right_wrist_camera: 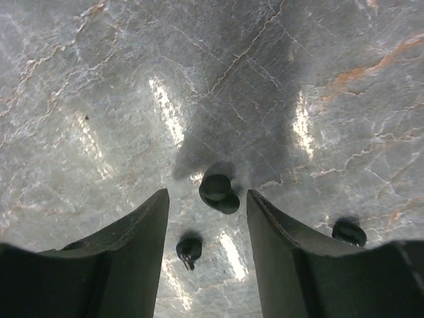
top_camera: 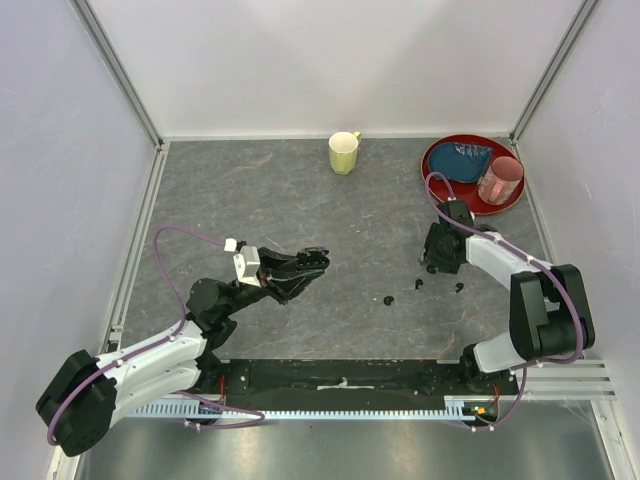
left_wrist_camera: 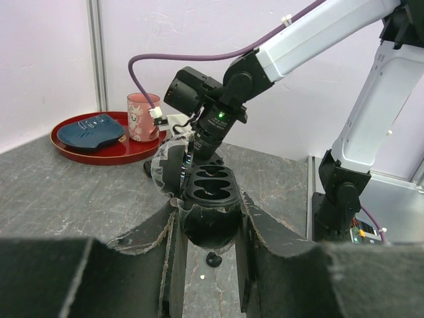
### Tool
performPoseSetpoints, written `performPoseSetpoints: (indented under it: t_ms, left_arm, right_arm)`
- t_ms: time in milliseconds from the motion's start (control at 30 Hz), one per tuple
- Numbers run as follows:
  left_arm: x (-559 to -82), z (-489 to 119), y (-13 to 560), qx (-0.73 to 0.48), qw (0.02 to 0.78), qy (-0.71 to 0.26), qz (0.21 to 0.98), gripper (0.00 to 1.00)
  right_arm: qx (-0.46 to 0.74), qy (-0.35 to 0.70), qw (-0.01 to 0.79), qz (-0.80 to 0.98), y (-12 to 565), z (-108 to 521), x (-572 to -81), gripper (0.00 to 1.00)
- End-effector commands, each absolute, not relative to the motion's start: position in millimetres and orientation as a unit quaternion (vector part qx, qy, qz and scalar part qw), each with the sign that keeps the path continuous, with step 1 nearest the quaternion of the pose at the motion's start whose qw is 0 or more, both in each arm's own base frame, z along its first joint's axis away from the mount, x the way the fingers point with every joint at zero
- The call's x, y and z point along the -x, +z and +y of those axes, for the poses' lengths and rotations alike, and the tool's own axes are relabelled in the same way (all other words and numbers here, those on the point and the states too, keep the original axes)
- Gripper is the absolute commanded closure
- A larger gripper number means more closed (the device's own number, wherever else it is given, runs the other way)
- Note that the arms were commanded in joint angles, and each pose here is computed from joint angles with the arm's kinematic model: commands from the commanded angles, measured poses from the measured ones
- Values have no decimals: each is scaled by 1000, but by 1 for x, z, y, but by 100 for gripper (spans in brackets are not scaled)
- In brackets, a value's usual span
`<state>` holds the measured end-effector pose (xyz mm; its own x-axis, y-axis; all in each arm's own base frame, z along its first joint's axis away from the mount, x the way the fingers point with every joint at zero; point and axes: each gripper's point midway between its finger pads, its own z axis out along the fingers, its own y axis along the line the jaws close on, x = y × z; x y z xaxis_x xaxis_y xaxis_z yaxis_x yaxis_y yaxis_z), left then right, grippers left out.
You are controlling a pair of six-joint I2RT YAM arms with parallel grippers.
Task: Insert the wireless bluetooth earbuds into the charging case
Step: Pick up the earbud from the center of the board.
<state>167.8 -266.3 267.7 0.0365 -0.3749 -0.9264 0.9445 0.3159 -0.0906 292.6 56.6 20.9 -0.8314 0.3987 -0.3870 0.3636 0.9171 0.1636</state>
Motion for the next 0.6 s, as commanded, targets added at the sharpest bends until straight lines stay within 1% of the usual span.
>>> performPoseSetpoints:
  t_ms: [0, 67, 133, 433, 567]
  left_arm:
    - [-170, -264, 275, -292, 670, -498, 468, 98]
    - [-170, -265, 276, -293, 669, -498, 468, 98]
    - [-172, -267, 276, -295, 668, -498, 468, 98]
    - [-169, -271, 277, -300, 660, -510, 463, 98]
    - [-170, -269, 277, -298, 664, -505, 465, 98]
  right_arm:
    - [-150, 26, 265, 952, 55, 47, -304, 41]
    - [-134, 40, 278, 950, 67, 52, -308, 40]
    - [-102, 64, 274, 954, 69, 64, -308, 40]
    - [-50, 80, 224, 970, 47, 91, -307, 44]
    - [-50, 66, 216, 973, 41, 88, -306, 46]
